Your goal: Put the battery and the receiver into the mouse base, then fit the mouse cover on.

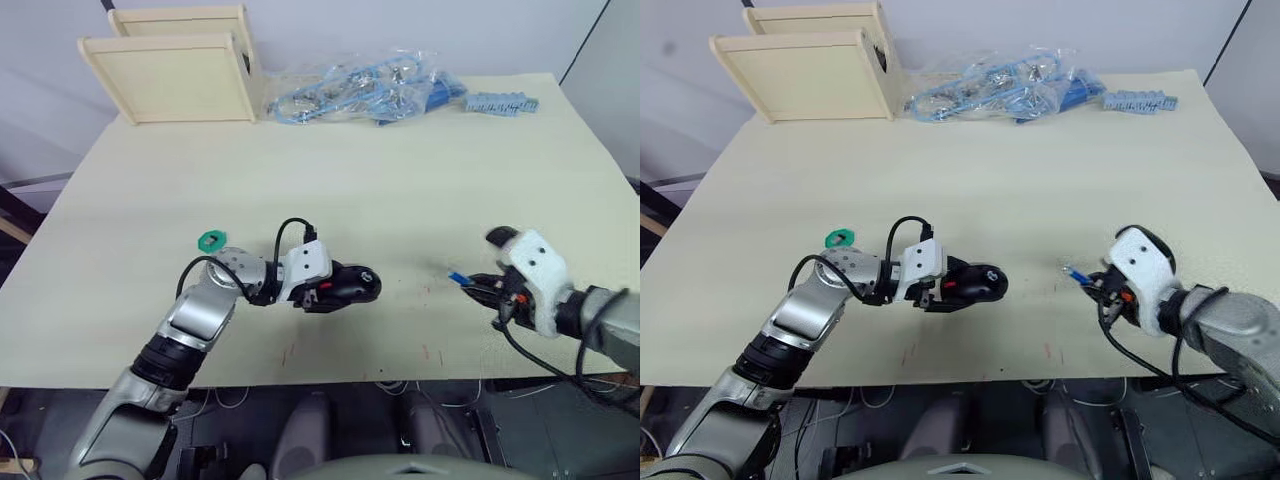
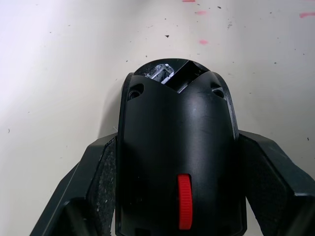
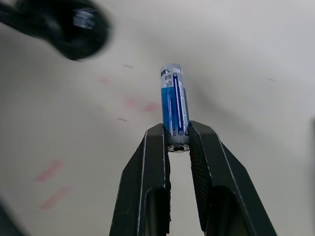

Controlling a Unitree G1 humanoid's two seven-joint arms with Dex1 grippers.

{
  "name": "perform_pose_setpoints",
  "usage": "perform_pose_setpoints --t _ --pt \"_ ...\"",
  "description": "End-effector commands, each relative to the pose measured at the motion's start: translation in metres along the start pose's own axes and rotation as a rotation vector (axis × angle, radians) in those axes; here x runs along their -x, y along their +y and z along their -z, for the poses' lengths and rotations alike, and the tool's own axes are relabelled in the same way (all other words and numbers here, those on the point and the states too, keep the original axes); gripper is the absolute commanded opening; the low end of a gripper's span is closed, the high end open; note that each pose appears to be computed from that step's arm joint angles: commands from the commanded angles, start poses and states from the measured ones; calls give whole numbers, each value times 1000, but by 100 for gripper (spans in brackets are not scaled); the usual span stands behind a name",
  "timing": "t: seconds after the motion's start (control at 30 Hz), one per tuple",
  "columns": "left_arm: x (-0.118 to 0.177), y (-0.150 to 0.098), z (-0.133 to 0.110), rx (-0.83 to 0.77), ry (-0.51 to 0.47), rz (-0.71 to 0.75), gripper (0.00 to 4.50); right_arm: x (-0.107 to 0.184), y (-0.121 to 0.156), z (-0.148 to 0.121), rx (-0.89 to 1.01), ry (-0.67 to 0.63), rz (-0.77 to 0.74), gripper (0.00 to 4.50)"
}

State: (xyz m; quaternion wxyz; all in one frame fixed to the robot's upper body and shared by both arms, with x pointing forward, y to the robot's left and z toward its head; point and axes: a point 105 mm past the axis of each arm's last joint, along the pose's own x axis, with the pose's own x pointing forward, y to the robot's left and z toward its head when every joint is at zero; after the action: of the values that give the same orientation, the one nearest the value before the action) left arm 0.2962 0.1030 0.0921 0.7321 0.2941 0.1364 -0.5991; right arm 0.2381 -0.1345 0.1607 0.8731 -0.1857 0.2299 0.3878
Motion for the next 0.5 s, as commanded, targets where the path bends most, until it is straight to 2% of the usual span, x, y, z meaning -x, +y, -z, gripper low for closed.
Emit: perform_pose_setpoints --t 0.03,0.23,0.3,0.33,0.5 --pt "-6 -11 8 17 27 49 298 -6 16 -4 16 67 -82 6" --pt "-6 -10 8 19 28 49 298 -22 17 -22 70 85 -92 6" --pt "-6 -10 9 18 31 51 298 -28 18 -23 165 182 -115 6" --pt "-6 -10 9 18 31 52 298 -30 19 -25 176 189 -124 6" --pt "-7 -10 8 19 31 53 298 -42 24 -33 129 178 -182 6"
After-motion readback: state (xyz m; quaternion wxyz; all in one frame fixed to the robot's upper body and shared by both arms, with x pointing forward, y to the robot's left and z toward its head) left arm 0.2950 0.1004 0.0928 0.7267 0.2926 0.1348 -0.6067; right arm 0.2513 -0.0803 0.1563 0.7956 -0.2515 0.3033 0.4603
